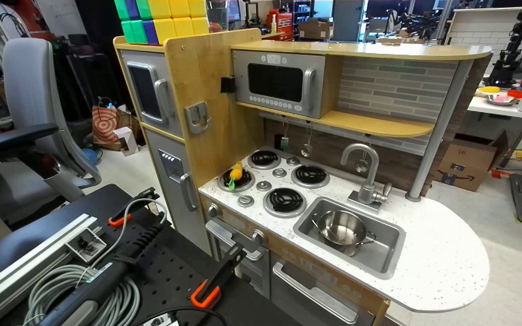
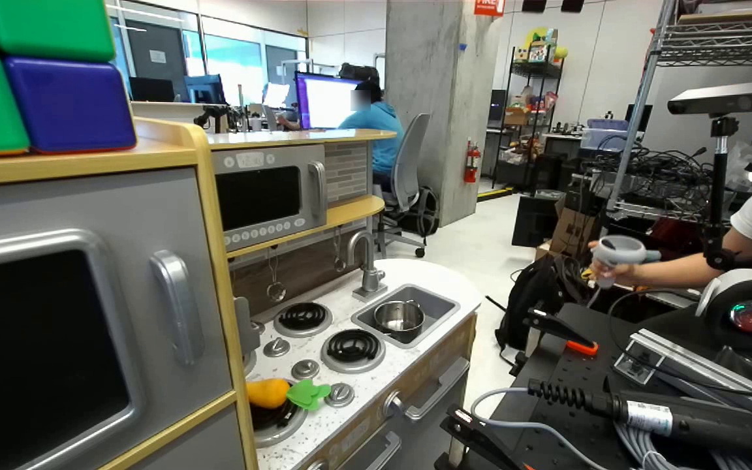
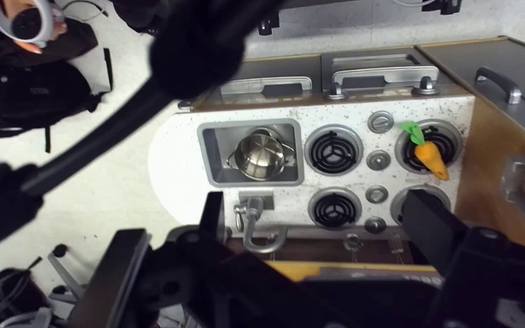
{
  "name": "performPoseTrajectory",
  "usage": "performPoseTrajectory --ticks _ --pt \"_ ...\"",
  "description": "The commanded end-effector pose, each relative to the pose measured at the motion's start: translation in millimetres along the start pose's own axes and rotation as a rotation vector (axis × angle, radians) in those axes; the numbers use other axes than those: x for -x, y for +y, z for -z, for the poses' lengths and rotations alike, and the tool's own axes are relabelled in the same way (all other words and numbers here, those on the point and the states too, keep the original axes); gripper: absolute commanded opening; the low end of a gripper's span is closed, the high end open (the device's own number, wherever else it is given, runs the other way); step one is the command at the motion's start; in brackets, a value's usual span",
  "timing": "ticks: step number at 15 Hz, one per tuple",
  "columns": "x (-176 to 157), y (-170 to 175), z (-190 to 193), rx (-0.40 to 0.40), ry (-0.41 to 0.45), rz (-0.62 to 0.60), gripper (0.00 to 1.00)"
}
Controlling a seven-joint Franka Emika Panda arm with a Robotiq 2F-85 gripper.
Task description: Put the carrot toy inside the silver pot in the sink
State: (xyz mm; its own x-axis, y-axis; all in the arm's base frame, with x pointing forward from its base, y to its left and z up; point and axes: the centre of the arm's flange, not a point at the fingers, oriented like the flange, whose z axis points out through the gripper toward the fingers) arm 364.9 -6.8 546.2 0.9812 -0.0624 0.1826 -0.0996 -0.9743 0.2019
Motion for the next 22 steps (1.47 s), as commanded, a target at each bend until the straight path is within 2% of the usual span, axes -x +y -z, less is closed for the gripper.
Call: performPoseTrajectory --ticks 1,7,8,9,10,12,13,15,19,22 --pt "-36.9 -29.7 -86.5 0.163 -0.099 -0.044 1.00" --pt "-62.0 -89.1 -234.3 0.479 -0.167 0.075 1.00" --pt "-68.2 -101.0 -252.5 0.513 -0.201 0.091 1.00" --pt "-65.3 -100.9 -252.0 0.531 -0.239 0.126 1.00" --pt "-33.8 -86.3 -234.5 0.474 -0.191 0.098 1.00" --pt "-41.5 -97.5 -254.8 0.501 -0.234 0.121 1.00" --pt "-32.9 -89.3 -240.3 0.459 -0.190 0.233 1.00" --pt "-25.1 -73.1 -223.4 0.403 -0.166 0.325 1.00" --pt "-38.7 -23.0 -215.6 0.365 -0.028 0.467 1.00" --pt "-47.6 1.0 -215.3 0.319 0.097 0.560 1.00"
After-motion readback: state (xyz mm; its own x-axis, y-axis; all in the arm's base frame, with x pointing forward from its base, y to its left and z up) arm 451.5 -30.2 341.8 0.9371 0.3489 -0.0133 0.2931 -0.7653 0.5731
